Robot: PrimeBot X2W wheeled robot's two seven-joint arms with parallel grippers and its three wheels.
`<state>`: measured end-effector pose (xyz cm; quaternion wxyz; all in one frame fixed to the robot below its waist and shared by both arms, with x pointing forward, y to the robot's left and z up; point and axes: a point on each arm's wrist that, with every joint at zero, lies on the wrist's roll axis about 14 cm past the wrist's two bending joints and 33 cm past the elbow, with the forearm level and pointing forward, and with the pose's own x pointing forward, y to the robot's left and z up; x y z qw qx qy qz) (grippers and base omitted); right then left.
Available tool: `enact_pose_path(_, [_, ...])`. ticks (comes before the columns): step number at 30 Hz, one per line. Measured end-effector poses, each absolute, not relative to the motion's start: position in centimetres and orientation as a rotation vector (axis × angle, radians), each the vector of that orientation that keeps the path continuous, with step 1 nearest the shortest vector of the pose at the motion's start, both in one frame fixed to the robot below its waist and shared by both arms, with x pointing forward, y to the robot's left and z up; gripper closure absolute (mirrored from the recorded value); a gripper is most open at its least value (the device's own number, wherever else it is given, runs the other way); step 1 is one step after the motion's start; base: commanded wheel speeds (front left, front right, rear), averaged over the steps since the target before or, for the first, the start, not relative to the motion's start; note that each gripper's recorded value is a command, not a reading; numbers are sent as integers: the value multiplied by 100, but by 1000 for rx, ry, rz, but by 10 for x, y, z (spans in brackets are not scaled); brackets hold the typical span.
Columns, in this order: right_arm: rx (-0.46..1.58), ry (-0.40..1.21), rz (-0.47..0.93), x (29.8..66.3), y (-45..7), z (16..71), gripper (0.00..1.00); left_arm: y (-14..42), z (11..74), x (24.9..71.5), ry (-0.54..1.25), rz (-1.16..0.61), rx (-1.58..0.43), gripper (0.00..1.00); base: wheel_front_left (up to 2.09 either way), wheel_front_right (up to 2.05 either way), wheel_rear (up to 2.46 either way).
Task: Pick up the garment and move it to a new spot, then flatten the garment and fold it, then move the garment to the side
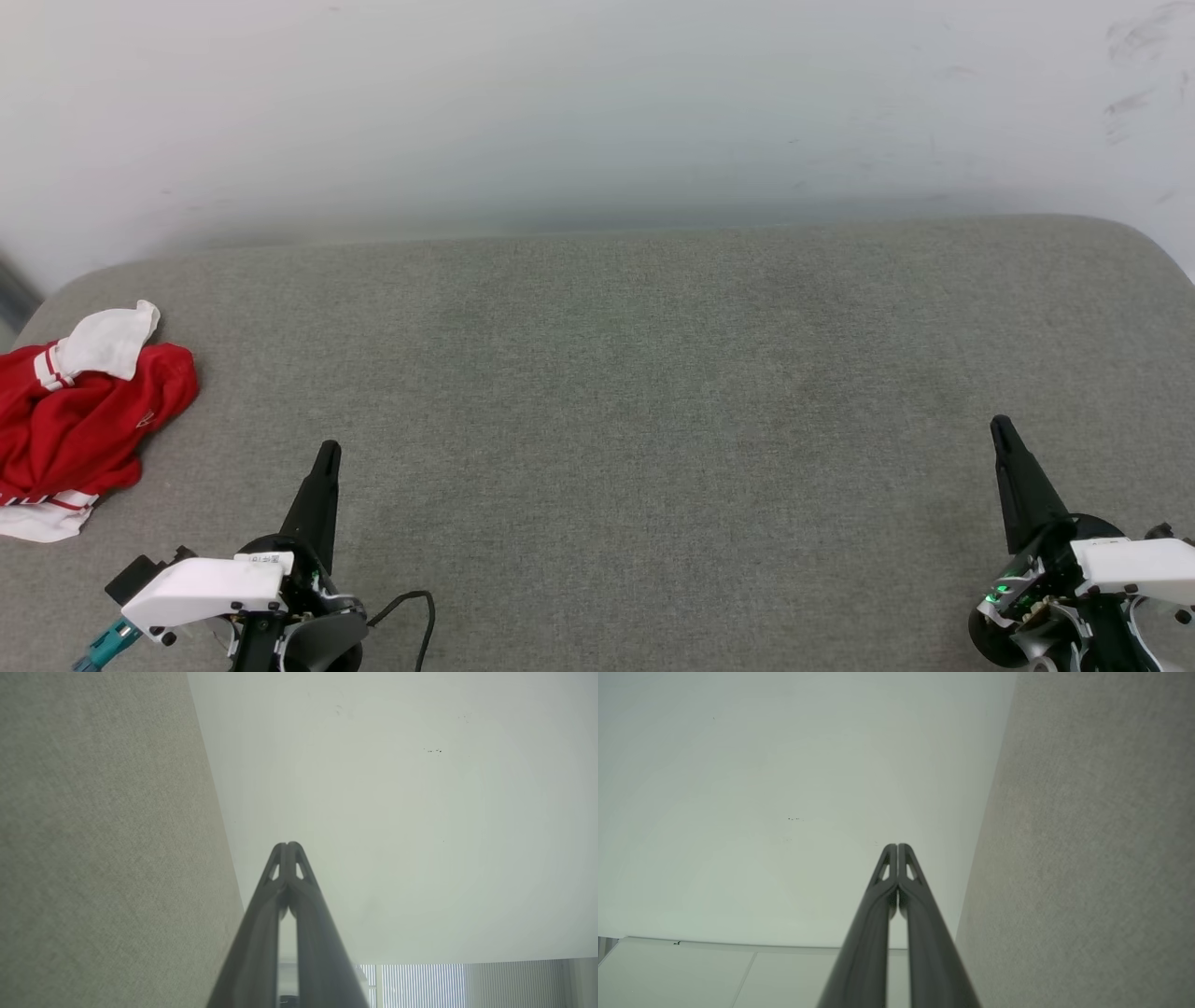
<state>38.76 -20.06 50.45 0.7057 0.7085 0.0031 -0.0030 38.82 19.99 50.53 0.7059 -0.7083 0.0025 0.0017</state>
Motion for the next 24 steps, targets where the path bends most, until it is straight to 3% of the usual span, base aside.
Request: enact_pose_path(24, [1575,7,-7,388,-201,504,100,200,505,388,6,4,-1574,100,0,0,0])
